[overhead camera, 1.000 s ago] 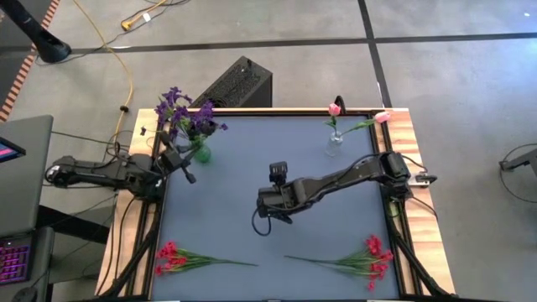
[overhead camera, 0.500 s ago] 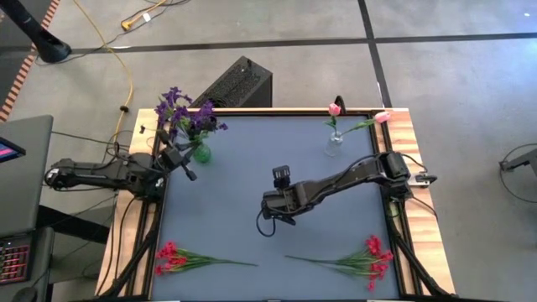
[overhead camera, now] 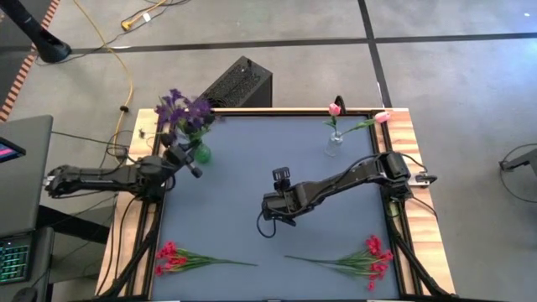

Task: Sort flowers into vase by color
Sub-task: Put the black flower into the green vase, then put the right red flowers into the transparent vase

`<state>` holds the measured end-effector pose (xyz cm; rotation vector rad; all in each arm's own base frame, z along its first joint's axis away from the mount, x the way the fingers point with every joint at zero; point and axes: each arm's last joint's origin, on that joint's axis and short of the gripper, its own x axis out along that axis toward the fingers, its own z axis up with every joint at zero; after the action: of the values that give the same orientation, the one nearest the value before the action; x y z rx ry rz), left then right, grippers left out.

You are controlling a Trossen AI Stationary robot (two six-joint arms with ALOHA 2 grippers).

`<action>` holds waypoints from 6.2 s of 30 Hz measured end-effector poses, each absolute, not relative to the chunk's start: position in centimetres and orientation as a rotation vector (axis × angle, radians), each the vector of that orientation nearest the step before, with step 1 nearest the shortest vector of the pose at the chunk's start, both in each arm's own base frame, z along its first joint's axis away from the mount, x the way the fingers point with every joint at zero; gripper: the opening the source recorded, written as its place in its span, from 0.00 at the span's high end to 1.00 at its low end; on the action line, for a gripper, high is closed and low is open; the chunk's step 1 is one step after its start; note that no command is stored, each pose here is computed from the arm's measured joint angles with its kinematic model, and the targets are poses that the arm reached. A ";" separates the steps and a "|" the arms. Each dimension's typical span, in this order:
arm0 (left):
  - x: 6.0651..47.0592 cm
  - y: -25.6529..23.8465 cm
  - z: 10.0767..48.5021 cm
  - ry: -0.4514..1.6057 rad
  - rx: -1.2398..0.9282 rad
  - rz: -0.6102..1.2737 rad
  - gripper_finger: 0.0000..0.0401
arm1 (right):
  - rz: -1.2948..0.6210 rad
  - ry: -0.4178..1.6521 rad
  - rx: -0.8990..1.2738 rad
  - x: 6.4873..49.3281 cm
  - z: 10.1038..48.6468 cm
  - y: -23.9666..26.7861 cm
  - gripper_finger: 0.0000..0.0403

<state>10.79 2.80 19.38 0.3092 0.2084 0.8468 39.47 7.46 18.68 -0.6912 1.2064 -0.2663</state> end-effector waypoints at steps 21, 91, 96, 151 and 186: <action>10.4 3.7 17.9 0.274 0.128 0.892 0.97 | -0.267 1.198 -0.688 39.5 18.7 7.6 0.70; 9.6 0.6 30.7 0.865 -0.190 0.635 0.57 | 0.096 1.494 -0.219 34.0 21.9 18.5 0.70; 8.9 0.5 33.1 0.845 -0.174 0.520 0.57 | 0.081 1.502 -0.179 34.1 21.9 18.4 0.70; 9.1 -2.2 37.0 0.954 -0.220 -0.025 0.57 | -0.001 1.451 0.198 30.3 14.6 23.1 0.44; 7.8 -1.8 36.2 1.095 -0.258 0.078 0.57 | -0.448 0.794 -1.351 36.1 31.4 21.8 0.96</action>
<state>7.85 -1.83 36.18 -0.2581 1.0947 0.0776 36.09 21.77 31.41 -1.3514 0.7938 -0.4481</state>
